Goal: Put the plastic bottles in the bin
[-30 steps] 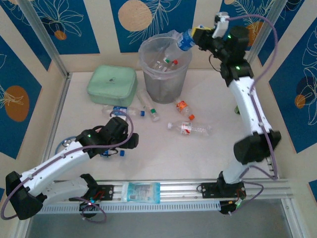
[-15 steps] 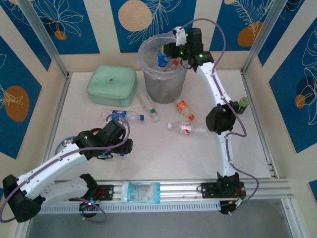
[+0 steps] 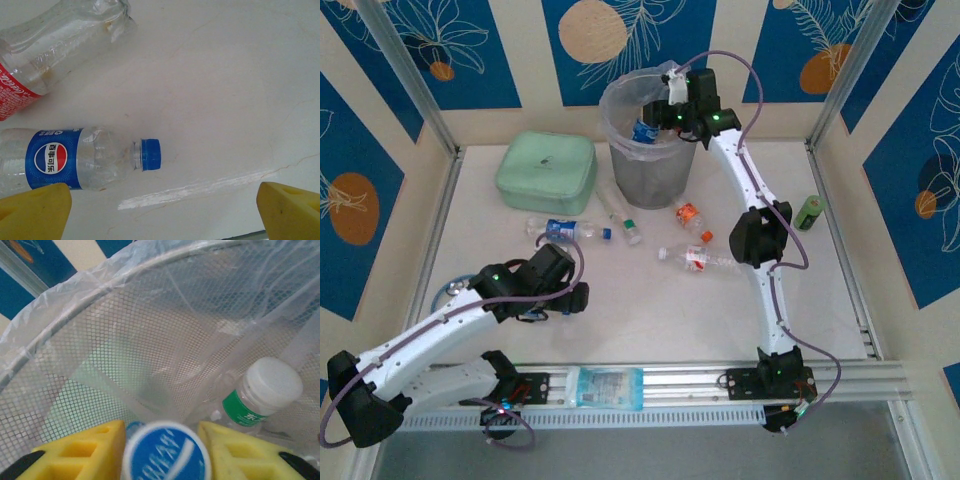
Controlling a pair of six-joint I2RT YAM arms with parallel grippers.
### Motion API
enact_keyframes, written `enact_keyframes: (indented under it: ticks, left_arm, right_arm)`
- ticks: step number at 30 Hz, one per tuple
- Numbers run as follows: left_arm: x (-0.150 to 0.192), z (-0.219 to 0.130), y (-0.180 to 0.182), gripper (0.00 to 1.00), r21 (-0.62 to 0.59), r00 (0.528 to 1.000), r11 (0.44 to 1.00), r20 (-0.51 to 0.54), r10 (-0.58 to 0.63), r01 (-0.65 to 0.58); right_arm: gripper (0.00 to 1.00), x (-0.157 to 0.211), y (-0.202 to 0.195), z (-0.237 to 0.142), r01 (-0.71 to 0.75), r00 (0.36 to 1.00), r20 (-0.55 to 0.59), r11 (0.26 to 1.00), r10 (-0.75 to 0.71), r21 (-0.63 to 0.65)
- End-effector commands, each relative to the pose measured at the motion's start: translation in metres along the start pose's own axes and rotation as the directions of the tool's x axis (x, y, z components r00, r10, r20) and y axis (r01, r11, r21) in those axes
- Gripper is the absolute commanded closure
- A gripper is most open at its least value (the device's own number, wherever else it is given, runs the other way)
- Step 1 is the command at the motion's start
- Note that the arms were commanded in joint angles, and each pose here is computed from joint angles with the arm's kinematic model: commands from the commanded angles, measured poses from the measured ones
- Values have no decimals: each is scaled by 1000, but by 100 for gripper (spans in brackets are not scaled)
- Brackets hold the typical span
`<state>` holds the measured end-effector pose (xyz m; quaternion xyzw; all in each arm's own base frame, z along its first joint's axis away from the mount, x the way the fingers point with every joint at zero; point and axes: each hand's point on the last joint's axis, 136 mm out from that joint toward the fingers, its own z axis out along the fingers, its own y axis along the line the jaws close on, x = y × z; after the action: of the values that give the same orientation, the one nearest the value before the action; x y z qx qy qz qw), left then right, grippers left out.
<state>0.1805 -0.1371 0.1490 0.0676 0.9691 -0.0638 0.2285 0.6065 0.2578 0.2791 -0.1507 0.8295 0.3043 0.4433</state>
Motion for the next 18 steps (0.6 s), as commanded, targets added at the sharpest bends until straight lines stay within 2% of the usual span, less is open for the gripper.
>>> enact_keyframes:
  ticks: [1, 3, 6, 9, 13, 18]
  left_arm:
    - [3, 0, 5, 5, -21, 1000, 1000, -14, 18, -18]
    - [0, -1, 5, 4, -24, 1000, 999, -10, 21, -22]
    - [-1, -1, 3, 1, -25, 999, 999, -12, 34, -35]
    - [-3, -1, 3, 0, -27, 999, 999, -11, 44, -44]
    - [-6, -1, 1, 0, -23, 999, 999, -1, 40, -40]
    - [-9, 0, -1, 0, -25, 999, 999, 3, 38, -38]
  right_arm:
    - [40, -17, -2, -21, 22, 999, 23, 999, -23, 32]
    - [31, -30, 5, -34, 48, 998, 48, 998, -50, 36]
    - [20, -50, 22, -55, 99, 990, 99, 995, -96, -25]
    - [12, -71, 33, -82, 114, 984, 147, 992, -104, -58]
    - [10, -94, 49, -121, 121, 974, 199, 990, -104, -74]
    - [9, -104, 74, -163, 142, 968, 222, 986, -120, -87]
